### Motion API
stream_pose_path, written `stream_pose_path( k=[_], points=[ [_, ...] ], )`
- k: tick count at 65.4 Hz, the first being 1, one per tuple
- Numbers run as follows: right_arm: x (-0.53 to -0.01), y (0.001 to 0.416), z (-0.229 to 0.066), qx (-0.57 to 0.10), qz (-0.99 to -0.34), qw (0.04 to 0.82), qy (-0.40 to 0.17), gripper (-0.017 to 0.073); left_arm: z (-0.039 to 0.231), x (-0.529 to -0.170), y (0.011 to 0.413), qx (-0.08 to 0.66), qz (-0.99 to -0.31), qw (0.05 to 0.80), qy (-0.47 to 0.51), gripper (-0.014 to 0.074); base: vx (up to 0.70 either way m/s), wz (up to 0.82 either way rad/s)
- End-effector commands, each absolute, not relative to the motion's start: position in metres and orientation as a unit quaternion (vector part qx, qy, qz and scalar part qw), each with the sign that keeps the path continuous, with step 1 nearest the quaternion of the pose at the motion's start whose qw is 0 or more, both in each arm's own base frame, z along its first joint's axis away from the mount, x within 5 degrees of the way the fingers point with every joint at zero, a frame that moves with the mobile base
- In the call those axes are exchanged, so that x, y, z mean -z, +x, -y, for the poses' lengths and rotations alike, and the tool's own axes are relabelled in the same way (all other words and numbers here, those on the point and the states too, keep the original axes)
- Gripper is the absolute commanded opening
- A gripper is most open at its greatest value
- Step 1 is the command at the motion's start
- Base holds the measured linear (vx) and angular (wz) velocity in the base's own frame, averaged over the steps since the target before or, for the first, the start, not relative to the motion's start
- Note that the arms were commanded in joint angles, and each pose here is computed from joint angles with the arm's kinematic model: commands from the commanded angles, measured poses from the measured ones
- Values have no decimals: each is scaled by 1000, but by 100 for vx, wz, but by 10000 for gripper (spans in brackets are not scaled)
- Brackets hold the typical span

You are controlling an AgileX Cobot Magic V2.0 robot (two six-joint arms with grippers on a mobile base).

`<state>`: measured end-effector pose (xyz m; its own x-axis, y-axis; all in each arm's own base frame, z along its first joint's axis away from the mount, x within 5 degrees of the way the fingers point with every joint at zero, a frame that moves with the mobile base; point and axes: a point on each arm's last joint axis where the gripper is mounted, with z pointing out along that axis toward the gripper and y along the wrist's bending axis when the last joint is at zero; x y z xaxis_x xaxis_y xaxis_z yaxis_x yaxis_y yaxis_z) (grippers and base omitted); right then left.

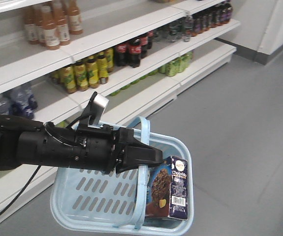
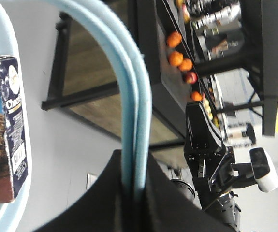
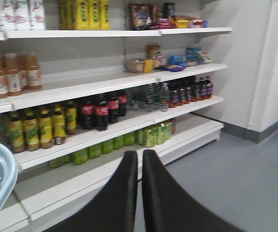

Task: Left arm holds basket, right arm returns cookies
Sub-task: 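Turn the base past the fruit counter holding the basket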

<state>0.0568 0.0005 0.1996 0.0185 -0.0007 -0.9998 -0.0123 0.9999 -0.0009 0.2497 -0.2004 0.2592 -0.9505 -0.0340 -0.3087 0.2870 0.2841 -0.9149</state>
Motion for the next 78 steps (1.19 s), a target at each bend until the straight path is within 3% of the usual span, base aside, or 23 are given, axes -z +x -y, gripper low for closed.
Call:
stream_pose_path(
  k=[1,78],
  points=[
    [-201,56,-1,0,-674,738,-9,-6,203,-292,246,654,-737,149,77,-3,20,-79],
    [-201,56,-1,0,-674,738,-9,-6,203,-292,246,654,-737,149,77,-3,16,-62]
  ],
)
